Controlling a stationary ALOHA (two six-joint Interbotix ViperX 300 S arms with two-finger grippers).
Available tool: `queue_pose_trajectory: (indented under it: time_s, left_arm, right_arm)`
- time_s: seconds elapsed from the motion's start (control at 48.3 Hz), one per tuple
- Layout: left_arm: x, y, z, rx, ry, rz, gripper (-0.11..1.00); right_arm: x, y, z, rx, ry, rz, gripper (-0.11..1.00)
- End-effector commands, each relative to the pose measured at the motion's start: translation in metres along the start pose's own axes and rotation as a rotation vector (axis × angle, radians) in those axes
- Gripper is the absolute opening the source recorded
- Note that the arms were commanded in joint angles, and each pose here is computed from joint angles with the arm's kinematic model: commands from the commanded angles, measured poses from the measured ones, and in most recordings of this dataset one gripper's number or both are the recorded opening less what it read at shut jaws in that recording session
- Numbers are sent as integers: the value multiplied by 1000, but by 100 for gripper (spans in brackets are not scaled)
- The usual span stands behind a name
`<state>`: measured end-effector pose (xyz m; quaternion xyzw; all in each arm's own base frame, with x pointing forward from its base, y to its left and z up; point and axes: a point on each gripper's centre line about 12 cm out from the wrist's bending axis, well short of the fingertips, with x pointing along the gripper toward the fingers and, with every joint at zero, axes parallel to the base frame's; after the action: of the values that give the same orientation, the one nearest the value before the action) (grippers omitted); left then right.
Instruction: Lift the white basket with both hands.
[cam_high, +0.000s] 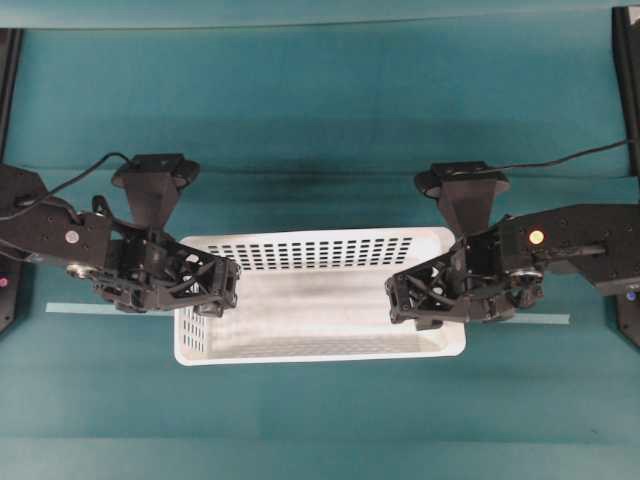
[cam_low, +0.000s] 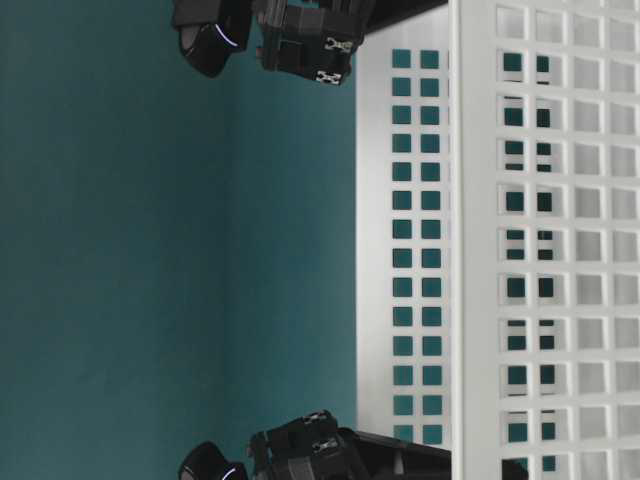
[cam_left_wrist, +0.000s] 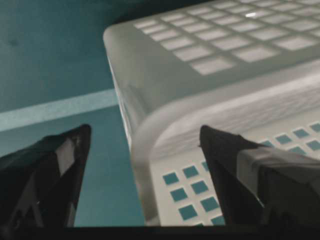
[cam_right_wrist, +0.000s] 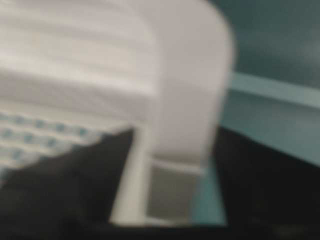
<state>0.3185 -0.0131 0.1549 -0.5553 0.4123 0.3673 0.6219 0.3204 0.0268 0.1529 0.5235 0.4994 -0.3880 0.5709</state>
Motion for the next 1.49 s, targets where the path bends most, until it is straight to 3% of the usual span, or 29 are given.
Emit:
queue_pose_trajectory:
  time_s: [0.0, 0.083, 0.145, 0.31, 0.476, 0.58, 0.704, 0.994, 1.138, 1.242, 1.345, 1.47]
  left_arm:
    - [-3, -3, 0, 5, -3, -17, 87]
    - [-3, -2, 0, 5, -3, -15, 83]
    - [-3, -3, 0, 8, -2, -18, 81]
    - [-14, -10, 1, 38, -7, -72, 82]
    - [-40, -14, 2, 117, -20, -148, 82]
    - [-64, -13, 1, 161, -32, -217, 82]
    - [-90, -11, 2, 178, -49, -296, 82]
    - [-144, 8, 4, 208, -91, -474, 85]
    - [-173, 13, 4, 321, -163, -632, 85]
    - [-192, 11, 5, 378, -216, -742, 85]
    - [-203, 13, 4, 419, -253, -800, 85]
    - [-213, 13, 4, 483, -301, -849, 85]
  right_arm:
    - [0, 3, 1, 14, -3, 8, 77]
    - [0, 2, 2, 34, -14, 9, 91]
    - [-1, 3, 4, 36, -29, 12, 96]
    - [-8, 5, 7, 25, -53, 32, 95]
    - [-28, 4, 7, 8, -68, 83, 95]
    - [-46, 3, 9, -5, -85, 127, 95]
    - [-71, 2, 10, -42, -111, 200, 95]
    - [-125, -5, 10, -275, -242, 361, 95]
    - [-146, -10, 15, -425, -367, 484, 95]
    - [-162, -13, 17, -521, -466, 594, 95]
    - [-175, -15, 16, -607, -558, 695, 95]
    - [-187, -20, 14, -700, -646, 772, 95]
